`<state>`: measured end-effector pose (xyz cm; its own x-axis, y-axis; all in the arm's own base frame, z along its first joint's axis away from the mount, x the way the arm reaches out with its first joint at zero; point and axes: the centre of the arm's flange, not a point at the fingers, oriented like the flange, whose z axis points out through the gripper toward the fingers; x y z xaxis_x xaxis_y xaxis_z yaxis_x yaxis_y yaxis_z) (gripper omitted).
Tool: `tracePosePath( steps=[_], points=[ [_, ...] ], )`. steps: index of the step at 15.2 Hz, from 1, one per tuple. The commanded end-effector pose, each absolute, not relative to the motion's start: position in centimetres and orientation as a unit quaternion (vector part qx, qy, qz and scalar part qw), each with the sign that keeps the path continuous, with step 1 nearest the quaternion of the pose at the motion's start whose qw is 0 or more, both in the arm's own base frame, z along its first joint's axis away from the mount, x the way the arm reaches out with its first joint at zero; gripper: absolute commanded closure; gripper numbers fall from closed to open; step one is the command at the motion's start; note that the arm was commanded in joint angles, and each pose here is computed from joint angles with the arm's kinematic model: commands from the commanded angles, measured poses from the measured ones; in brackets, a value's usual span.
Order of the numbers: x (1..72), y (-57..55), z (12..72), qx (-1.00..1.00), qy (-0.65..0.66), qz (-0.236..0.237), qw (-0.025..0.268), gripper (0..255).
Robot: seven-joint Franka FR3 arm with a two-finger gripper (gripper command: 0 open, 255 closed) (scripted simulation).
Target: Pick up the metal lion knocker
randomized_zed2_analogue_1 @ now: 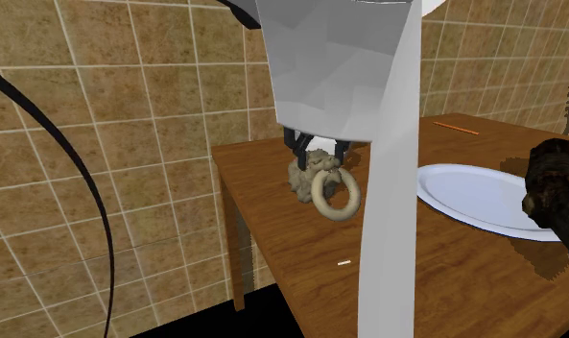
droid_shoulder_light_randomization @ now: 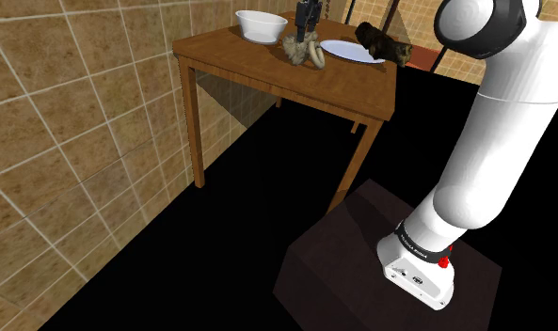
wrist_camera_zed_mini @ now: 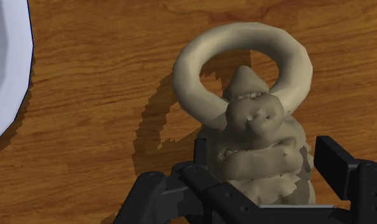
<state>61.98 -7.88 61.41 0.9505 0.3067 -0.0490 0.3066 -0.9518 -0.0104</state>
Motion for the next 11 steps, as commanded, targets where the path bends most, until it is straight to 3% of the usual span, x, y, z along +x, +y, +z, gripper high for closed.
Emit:
tracePosePath(
  steps=[1, 11],
  points=[
    [62.0, -7.9, 61.3, -0.988, -0.155, 0.026, 0.002, 255],
    [62.0, -7.9, 65.0, -0.988, -0.155, 0.026, 0.002, 255]
  ],
)
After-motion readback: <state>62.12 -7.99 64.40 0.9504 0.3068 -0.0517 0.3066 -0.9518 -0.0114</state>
